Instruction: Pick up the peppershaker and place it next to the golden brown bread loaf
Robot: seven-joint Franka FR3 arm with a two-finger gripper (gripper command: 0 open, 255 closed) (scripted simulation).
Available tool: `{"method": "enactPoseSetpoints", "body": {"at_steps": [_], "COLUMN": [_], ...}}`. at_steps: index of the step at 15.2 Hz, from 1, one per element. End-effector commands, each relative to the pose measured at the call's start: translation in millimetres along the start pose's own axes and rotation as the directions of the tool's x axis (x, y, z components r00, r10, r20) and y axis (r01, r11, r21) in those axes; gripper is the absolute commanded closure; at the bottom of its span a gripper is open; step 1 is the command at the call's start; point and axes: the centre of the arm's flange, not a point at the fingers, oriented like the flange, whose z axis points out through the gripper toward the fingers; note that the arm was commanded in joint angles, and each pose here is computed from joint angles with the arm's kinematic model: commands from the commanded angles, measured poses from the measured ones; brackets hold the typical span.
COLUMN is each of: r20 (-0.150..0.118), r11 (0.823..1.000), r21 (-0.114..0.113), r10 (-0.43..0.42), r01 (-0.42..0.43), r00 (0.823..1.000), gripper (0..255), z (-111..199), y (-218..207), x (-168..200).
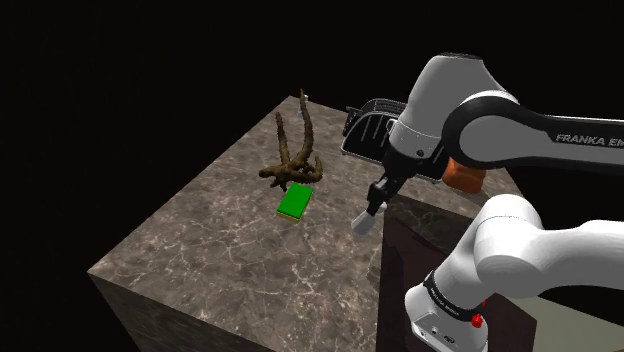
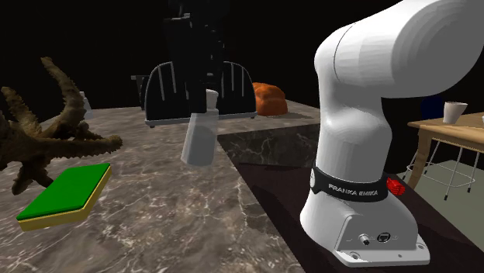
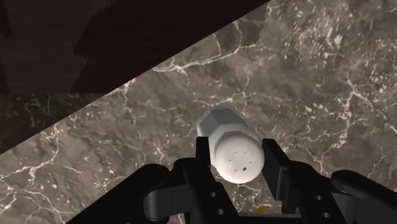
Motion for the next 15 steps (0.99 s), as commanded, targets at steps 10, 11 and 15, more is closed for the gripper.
{"method": "enactPoseSetpoints", "body": {"at_steps": [10,11,15], "r20": [0.000,0.000,0.000], "r11": [1.000,1.000,1.000], "r21": [0.000,0.000,0.000], "r10": [0.000,0.000,0.000], "r01": [0.000,0.000,0.000], "r00": [1.000,1.000,1.000], "gripper": [255,255,255], "z": [-58.6,-63.9,-85.0], "y": [-3.5,-3.9,-5.3], "x": [-0.6,-0.6,-0.7]}}
